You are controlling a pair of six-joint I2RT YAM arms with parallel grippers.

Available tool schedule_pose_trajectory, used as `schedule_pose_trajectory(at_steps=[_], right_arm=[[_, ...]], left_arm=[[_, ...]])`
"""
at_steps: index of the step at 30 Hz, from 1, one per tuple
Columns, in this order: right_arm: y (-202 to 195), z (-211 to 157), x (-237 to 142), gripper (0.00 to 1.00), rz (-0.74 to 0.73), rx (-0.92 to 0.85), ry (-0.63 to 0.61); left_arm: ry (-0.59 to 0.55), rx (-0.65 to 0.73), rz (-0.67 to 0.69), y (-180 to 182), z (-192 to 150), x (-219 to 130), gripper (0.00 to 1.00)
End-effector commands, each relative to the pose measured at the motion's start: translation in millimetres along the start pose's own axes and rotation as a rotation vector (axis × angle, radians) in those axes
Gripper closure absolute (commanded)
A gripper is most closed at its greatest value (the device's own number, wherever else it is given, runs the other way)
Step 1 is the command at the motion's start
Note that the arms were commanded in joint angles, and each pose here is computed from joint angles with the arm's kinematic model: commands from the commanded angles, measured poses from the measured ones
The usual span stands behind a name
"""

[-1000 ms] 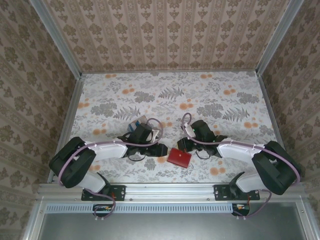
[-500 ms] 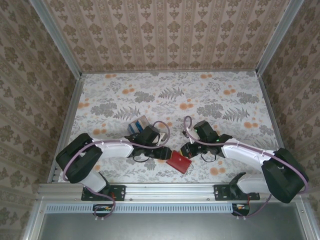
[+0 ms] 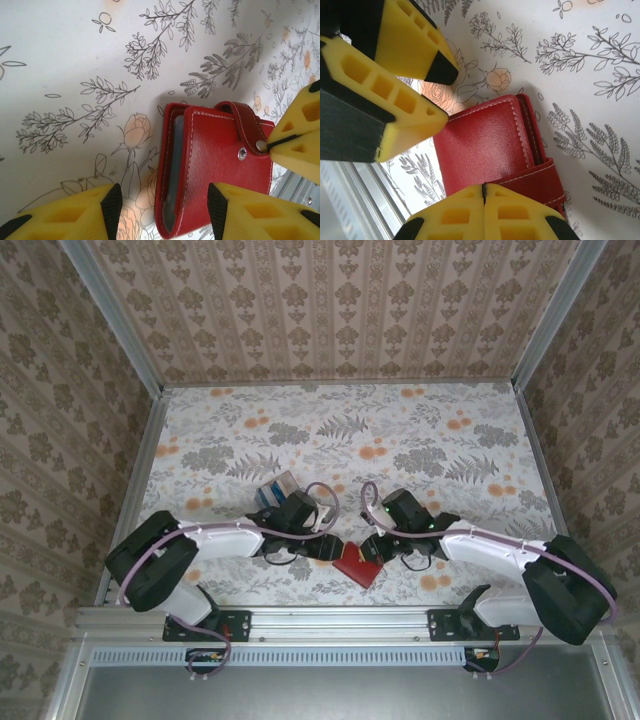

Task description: Put the credit cards into the card holder

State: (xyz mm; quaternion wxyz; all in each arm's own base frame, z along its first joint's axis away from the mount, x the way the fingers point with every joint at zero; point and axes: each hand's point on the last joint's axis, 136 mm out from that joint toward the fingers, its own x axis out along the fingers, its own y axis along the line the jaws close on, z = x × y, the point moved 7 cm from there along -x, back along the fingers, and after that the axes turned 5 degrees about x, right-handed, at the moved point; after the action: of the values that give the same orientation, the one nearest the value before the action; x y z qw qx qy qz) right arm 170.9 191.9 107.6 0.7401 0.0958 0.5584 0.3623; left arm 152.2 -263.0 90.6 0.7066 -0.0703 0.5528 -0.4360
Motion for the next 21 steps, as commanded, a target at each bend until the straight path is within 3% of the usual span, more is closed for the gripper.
schedule_pose_trajectory(at_steps=[1, 8, 14, 16, 20, 21], right_arm=[[-5, -12, -1, 1.00, -0.038, 0.019, 0.009], [-1, -17, 9, 1.00, -0.058, 0.008, -0.029], [0, -17, 7, 1.00, -0.058, 0.027, -0.135], [1, -16, 4, 1.00, -0.060, 0.031, -0.166], [1, -13, -1, 1.00, -0.053, 0.045, -0.225], [1, -14, -1, 1.00, -0.043, 0.055, -0.240]], left_arm=[[-0.050, 0.121, -0.023, -7, 1, -4, 0.46], [-0.011, 0.261, 0.002, -17, -7, 11, 0.47], [-0.056, 0.363, 0.016, -18, -14, 8, 0.45], [-0.071, 0.481, 0.027, -22, -18, 7, 0.44], [-0.164, 0.925, 0.080, -37, -43, 6, 0.38], [-0.185, 0.954, 0.081, -35, -45, 6, 0.37]])
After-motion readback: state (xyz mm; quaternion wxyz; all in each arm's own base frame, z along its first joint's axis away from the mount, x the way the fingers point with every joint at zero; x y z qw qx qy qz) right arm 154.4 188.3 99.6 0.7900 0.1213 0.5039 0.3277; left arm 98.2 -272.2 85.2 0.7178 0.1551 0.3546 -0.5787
